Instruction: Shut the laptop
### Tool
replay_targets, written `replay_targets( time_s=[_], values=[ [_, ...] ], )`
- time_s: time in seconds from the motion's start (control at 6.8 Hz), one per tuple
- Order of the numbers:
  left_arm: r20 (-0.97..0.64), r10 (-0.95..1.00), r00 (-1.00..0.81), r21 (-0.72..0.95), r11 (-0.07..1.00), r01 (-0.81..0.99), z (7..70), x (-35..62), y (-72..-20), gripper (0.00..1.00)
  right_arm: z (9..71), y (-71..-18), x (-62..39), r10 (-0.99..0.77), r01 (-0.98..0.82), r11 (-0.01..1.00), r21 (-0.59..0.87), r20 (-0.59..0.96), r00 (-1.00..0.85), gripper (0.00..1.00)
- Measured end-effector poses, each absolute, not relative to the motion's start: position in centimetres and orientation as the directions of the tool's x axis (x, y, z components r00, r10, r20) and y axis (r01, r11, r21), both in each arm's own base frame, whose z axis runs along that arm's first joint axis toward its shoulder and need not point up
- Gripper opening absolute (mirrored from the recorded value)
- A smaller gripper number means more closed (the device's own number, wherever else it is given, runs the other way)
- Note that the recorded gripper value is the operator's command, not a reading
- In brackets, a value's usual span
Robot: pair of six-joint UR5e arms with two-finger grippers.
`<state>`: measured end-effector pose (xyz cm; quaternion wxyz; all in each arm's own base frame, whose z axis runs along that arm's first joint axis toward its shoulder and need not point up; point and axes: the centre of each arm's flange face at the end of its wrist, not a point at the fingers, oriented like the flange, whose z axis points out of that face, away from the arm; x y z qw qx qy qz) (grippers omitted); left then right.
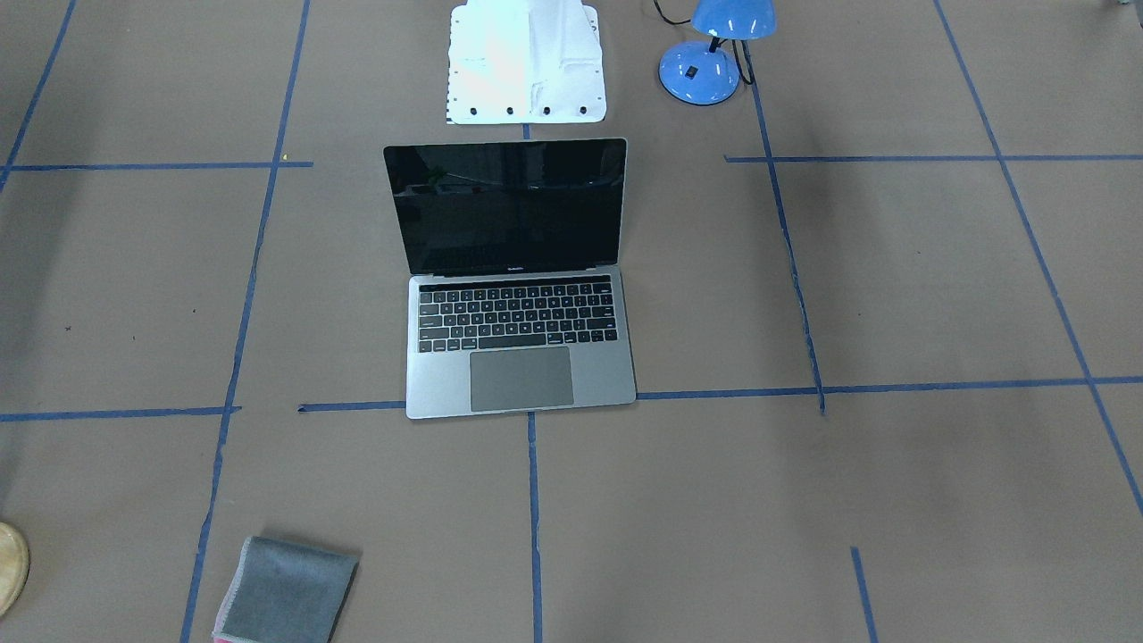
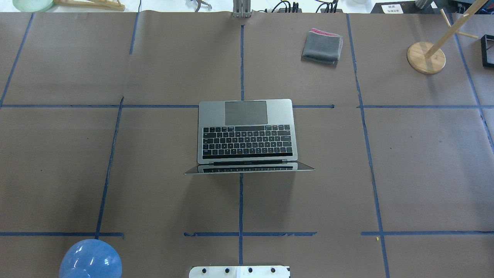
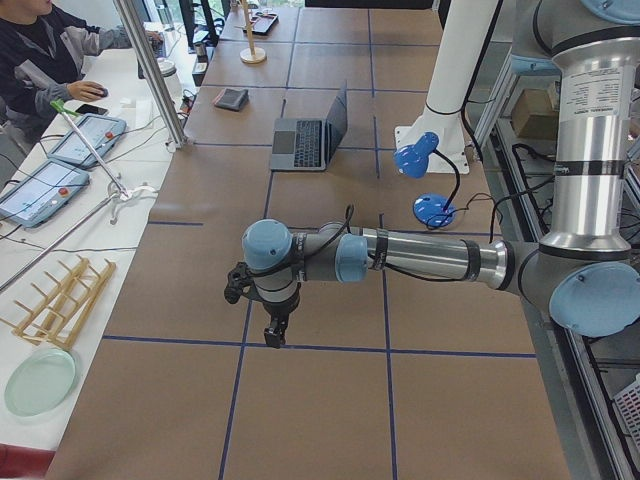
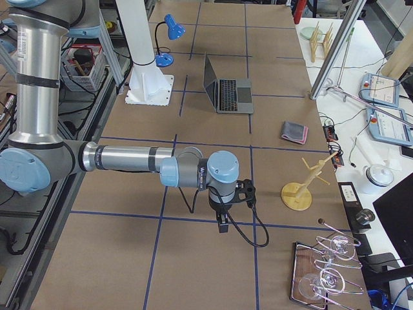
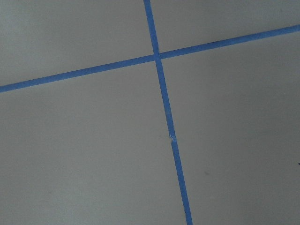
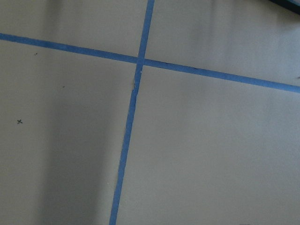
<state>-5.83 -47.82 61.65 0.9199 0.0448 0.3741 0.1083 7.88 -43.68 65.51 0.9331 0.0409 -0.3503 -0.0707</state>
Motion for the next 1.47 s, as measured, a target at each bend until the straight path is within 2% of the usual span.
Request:
replay_targets(
  time_s=[0.29, 0.74, 1.03, 1.32, 1.47],
  values=[
    [-0.687, 0.270, 0.675, 0.222, 0.962, -0.159, 59.4, -5.6, -49.6, 1.00, 63.6, -44.1, 7.2, -0.157, 0.069, 0.986, 0.151, 0.711, 0.686, 0.99],
    [-0.720, 0.264, 0.642, 0.256, 0.961, -0.108, 54.0, -3.9, -50.6, 1.00, 56.5, -44.1, 6.1, -0.124, -0.024, 0.984, 0.174, 0.781, 0.612, 0.74],
    [-0.760, 0.222, 0.611, 0.205, 0.974, -0.099, 49.6, 1.9, -50.0, 1.00, 51.0, -43.7, 2.4, -0.072, -0.052, 0.991, 0.121, 0.828, 0.556, 0.75],
    [-0.796, 0.160, 0.583, 0.151, 0.986, -0.065, 44.7, 7.3, -48.4, 0.98, 45.2, -42.6, -3.1, -0.003, -0.063, 0.997, 0.041, 0.857, 0.515, 0.58],
    [-0.817, 0.138, 0.560, 0.135, 0.990, -0.046, 42.6, 10.1, -47.6, 0.80, 43.0, -41.9, -5.8, 0.032, -0.073, 0.997, 0.004, 0.873, 0.487, 0.45]
  ],
)
